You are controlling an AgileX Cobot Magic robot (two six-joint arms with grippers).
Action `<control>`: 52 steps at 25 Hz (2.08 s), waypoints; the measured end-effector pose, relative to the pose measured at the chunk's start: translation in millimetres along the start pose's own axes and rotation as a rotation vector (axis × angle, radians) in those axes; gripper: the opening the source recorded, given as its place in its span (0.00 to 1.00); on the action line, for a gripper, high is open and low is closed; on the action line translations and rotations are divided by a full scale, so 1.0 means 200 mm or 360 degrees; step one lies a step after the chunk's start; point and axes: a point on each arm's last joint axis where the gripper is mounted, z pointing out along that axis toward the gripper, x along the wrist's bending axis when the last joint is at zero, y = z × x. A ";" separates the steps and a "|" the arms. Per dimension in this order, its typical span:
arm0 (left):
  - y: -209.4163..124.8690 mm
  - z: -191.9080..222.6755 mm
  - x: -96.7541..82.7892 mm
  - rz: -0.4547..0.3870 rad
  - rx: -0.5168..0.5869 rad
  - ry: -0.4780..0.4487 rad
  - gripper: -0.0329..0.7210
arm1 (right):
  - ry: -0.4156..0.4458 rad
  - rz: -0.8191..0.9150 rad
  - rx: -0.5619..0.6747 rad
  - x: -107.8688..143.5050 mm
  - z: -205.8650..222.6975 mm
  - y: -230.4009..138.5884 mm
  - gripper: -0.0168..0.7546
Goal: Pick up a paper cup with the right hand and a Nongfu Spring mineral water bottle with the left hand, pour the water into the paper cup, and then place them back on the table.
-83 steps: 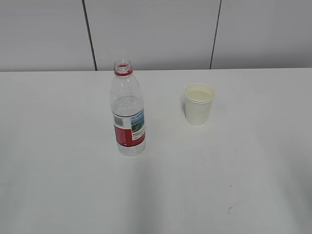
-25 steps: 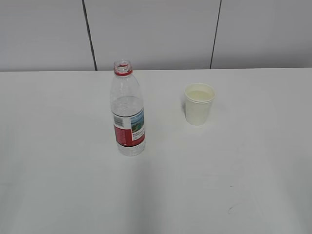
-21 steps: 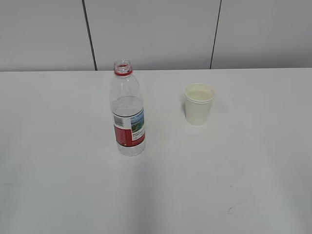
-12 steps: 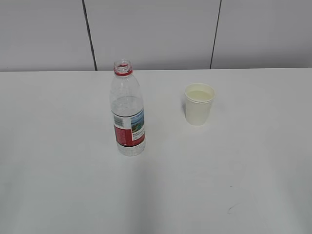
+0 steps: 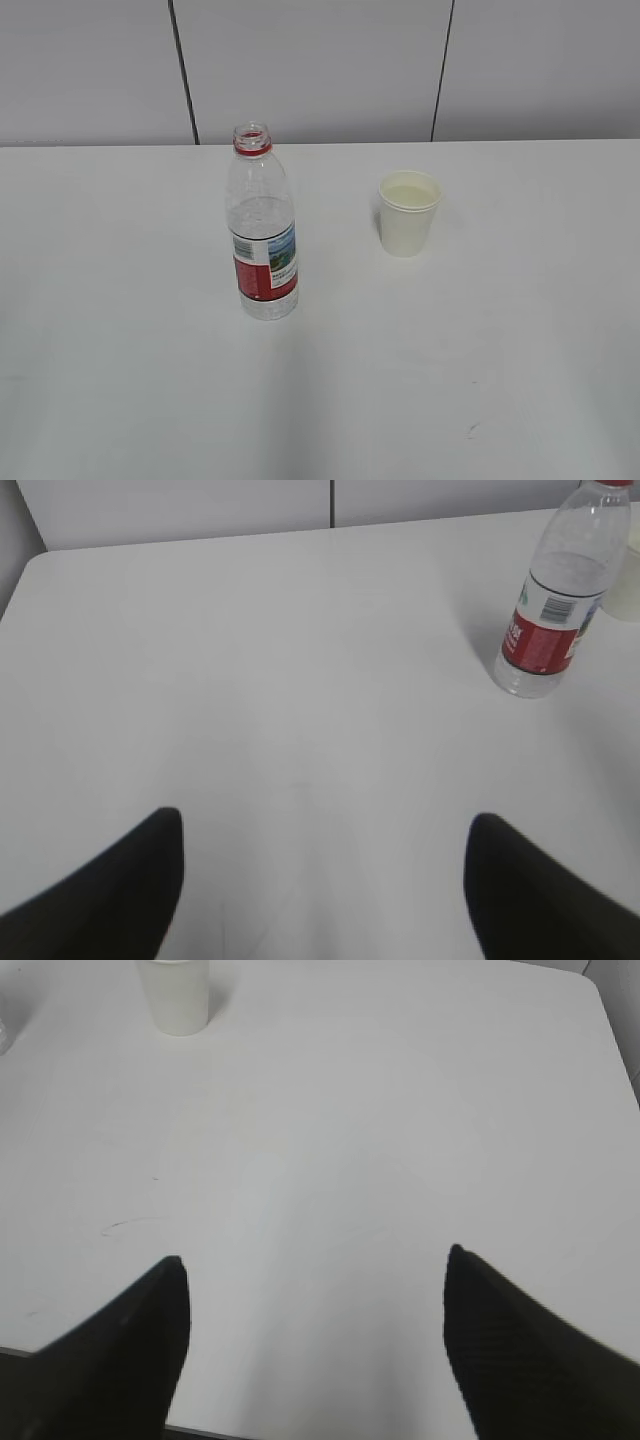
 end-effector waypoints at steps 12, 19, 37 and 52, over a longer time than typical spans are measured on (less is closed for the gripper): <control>0.00 0.00 0.00 0.0000 0.0000 0.0000 0.73 | 0.0000 0.0000 0.0001 0.00 0.00 0.00 0.78; 0.00 0.00 0.00 0.0000 0.0000 0.0000 0.73 | 0.0000 0.0000 0.0001 0.00 0.00 0.00 0.78; 0.00 0.00 0.00 0.0000 0.0000 0.0000 0.73 | 0.0000 0.0003 0.0001 0.00 0.00 0.00 0.78; 0.00 0.00 0.00 0.0000 0.0000 0.0000 0.73 | 0.0000 0.0003 0.0001 0.00 0.00 0.00 0.78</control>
